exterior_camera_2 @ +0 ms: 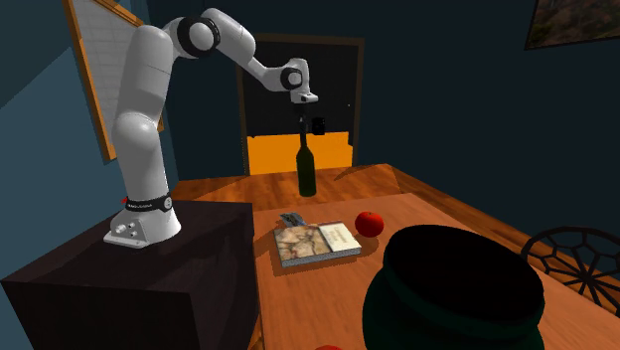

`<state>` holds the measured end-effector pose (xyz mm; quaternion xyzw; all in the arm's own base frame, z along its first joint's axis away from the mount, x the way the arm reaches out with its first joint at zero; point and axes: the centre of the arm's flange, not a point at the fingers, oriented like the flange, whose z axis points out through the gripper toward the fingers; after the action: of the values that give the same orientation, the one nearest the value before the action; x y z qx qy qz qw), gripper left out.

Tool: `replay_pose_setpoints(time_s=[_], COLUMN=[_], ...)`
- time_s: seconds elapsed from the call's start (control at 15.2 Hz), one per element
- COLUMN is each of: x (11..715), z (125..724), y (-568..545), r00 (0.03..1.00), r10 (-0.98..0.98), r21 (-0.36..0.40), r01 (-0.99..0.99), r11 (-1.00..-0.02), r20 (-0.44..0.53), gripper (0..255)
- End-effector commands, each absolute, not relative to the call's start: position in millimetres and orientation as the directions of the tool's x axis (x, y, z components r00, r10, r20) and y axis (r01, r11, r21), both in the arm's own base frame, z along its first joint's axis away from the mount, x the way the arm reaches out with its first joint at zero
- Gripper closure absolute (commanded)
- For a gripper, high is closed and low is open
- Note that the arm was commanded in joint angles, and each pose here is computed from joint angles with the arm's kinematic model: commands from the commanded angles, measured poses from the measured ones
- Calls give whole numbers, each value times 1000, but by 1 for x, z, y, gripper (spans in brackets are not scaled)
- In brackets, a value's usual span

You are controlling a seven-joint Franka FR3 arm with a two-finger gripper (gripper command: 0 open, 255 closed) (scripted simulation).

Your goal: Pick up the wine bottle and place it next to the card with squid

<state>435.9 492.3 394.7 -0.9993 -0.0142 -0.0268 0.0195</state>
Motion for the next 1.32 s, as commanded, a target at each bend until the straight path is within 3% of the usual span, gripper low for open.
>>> replay_pose_setpoints(time_s=[0.0,1.25], x=[432,432], z=[392,313], y=[509,509], r00=[998,998], r10=[26,26], r21=[-38,-38], r01=[28,28], r11=[-999,-999], r20=[54,54], gripper=[255,255])
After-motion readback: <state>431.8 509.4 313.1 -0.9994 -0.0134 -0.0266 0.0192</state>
